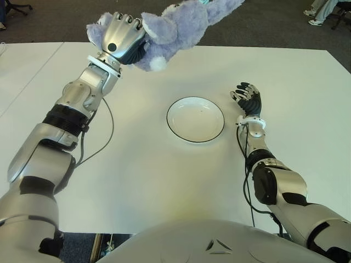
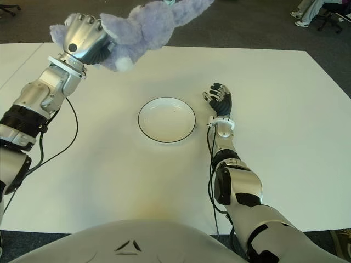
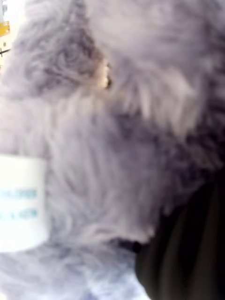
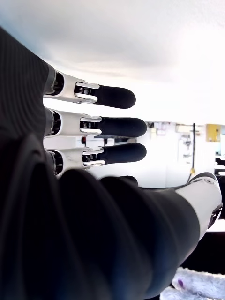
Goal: Put the doll into the plate.
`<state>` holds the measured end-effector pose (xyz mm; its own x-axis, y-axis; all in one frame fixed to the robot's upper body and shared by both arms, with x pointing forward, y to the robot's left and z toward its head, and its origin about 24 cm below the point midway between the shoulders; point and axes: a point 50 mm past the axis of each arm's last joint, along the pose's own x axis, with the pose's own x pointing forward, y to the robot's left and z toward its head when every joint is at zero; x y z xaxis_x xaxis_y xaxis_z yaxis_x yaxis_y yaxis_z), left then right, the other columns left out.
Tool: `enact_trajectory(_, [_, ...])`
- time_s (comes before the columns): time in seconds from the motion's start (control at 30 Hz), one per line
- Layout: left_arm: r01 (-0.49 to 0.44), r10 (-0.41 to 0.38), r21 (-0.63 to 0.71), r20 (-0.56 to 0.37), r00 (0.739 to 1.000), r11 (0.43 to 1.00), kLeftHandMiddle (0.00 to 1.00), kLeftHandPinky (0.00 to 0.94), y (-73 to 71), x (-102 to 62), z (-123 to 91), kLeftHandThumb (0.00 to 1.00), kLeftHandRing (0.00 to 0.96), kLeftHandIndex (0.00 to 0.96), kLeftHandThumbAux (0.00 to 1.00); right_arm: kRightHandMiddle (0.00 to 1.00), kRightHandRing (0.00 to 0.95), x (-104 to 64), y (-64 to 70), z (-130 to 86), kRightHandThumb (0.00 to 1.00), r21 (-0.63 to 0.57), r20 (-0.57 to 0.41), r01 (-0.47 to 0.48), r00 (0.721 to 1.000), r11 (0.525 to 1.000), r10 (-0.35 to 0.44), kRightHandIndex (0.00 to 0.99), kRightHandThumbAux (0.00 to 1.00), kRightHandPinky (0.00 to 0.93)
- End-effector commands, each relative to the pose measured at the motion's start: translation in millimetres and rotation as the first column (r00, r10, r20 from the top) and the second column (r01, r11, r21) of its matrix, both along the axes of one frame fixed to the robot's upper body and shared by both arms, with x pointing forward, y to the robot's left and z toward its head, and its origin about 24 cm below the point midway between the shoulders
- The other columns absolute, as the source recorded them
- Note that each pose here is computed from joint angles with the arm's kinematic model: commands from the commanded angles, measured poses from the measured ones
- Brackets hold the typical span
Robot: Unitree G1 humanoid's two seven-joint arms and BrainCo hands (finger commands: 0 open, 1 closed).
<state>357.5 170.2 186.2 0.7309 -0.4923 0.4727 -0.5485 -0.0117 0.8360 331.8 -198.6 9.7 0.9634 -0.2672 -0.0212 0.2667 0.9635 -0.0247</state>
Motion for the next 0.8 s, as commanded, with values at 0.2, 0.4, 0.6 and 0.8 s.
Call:
enact_trajectory(0.2, [0.075, -0.075, 0.001, -0.046, 0.996, 0.997, 0.547, 0.837, -22.7, -11.9, -7.9, 0.853, 0.827, 0.402, 0.666, 0.290, 0.280, -86.4, 14.2, -104.1, 0.350, 0.113, -0.474, 0.055, 0.881, 0.992, 0.005, 0.249, 0.893, 0.279])
enact_trajectory(0.4, [0.086, -0.085, 0.012, -0.074, 0.994, 0.996, 0.548, 0.827, -28.9, -12.7, -10.5, 0.854, 0.821, 0.403, 0.665, 0.290, 0.281, -86.6, 15.0, -104.2, 0.354, 0.108, -0.474, 0.055, 0.880, 0.993, 0.003, 0.252, 0.892, 0.285])
enact_trajectory(0.6, [0.120, -0.118, 0.017, -0.091, 0.989, 0.993, 0.548, 0.815, -45.4, -13.8, -26.1, 0.853, 0.813, 0.403, 0.664, 0.289, 0.282, -86.7, 16.0, -104.4, 0.369, 0.115, -0.473, 0.056, 0.881, 0.992, 0.006, 0.257, 0.891, 0.286])
enact_trajectory(0.8, [0.147, -0.145, 0.010, -0.113, 0.983, 0.989, 0.546, 0.811, -53.4, -15.6, -32.5, 0.852, 0.808, 0.402, 0.665, 0.289, 0.284, -86.5, 16.6, -104.4, 0.374, 0.126, -0.472, 0.058, 0.882, 0.990, 0.008, 0.262, 0.881, 0.288])
